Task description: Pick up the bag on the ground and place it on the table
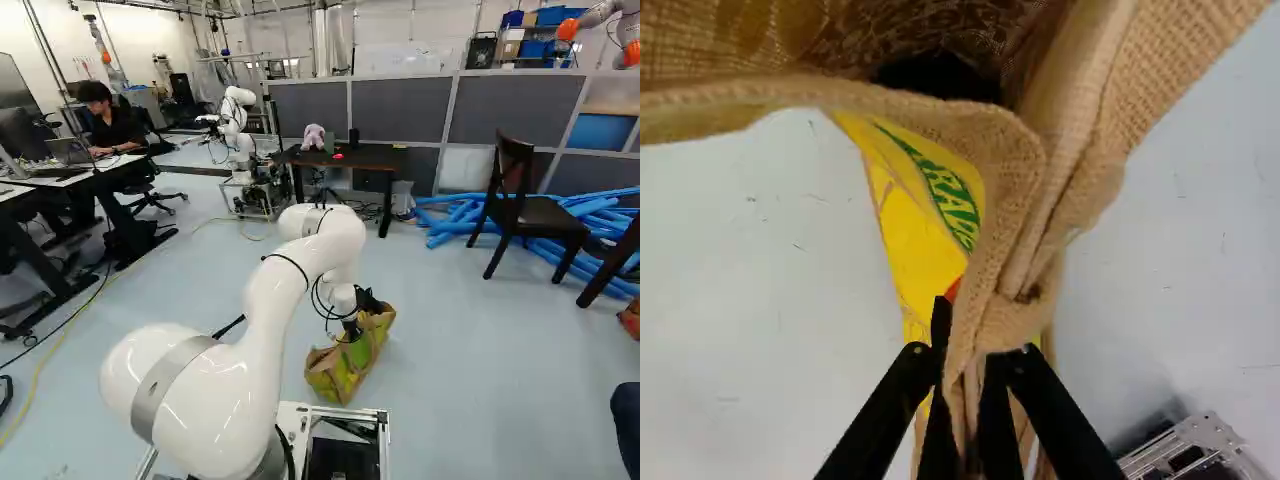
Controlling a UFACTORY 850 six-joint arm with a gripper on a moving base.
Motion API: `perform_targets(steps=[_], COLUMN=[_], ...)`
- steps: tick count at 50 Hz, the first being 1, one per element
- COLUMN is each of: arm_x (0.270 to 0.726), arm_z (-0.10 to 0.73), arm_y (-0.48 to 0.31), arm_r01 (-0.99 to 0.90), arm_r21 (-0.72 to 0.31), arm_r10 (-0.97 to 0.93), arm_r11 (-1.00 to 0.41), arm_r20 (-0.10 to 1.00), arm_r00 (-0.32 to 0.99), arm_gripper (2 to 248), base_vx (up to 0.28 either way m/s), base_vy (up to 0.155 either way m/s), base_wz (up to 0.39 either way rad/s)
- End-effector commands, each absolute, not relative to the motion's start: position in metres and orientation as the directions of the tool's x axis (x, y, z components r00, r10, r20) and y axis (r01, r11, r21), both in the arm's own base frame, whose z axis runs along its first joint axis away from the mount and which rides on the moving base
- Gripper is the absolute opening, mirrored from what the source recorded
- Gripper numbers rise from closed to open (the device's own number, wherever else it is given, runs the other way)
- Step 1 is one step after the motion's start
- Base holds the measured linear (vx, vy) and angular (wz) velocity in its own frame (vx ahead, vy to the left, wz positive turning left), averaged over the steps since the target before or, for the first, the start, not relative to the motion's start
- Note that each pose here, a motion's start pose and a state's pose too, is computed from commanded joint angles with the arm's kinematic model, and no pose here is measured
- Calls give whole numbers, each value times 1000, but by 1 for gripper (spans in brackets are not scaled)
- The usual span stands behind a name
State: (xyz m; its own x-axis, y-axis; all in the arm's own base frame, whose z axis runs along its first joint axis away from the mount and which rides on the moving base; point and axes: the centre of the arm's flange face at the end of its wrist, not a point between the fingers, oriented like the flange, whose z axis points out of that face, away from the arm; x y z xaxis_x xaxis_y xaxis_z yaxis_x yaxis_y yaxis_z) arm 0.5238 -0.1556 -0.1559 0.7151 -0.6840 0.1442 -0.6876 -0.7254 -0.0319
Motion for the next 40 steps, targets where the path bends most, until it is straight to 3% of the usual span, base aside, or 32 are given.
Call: perform_targets(steps=[40], arm_x=[524], arm_z=[-97], arm_y=[-143], arm_r01=[-666], arm_r21=[-33], arm_r10=[-663], arm_r11=[-745], arm_r20=[146], arm_r00=[734], arm_gripper=[21], base_vx=[0], base_vy=[0], base_wz=[0])
